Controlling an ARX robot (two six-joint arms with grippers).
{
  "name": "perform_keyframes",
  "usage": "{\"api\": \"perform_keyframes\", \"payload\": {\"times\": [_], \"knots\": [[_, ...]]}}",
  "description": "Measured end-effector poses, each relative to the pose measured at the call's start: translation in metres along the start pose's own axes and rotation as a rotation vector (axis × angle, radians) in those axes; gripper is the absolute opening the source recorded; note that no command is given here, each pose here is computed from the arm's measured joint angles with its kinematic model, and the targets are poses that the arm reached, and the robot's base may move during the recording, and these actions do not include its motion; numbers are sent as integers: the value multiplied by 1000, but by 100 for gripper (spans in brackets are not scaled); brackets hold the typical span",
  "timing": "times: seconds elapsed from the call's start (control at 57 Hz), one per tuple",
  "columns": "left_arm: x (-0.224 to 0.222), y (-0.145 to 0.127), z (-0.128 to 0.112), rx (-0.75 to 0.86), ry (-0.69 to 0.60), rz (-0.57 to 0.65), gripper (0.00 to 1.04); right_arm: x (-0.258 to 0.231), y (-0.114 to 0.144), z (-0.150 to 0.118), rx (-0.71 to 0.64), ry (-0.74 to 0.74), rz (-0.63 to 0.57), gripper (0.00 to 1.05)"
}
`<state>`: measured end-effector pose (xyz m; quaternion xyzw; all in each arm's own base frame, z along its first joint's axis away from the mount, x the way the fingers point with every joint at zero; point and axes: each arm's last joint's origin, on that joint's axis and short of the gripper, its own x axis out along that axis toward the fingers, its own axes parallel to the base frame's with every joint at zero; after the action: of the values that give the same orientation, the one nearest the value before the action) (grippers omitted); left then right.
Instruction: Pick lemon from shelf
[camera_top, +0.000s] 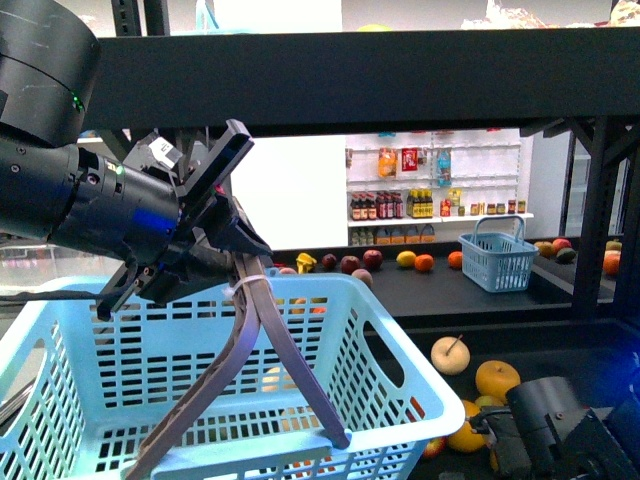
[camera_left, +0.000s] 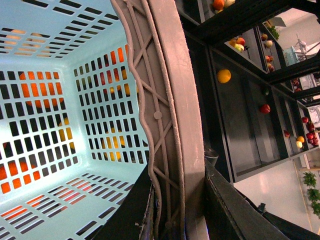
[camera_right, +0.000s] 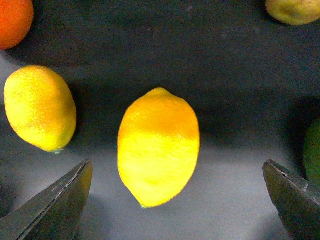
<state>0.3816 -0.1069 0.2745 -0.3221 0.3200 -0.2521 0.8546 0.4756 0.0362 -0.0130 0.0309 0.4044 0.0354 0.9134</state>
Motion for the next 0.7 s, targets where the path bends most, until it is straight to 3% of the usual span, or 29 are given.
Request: {"api": "perform_keyframes", "payload": {"times": [0.702], "knots": [[0,0,0,0,0,0,21,61,17,-3,-22,45,-39,100]]}}
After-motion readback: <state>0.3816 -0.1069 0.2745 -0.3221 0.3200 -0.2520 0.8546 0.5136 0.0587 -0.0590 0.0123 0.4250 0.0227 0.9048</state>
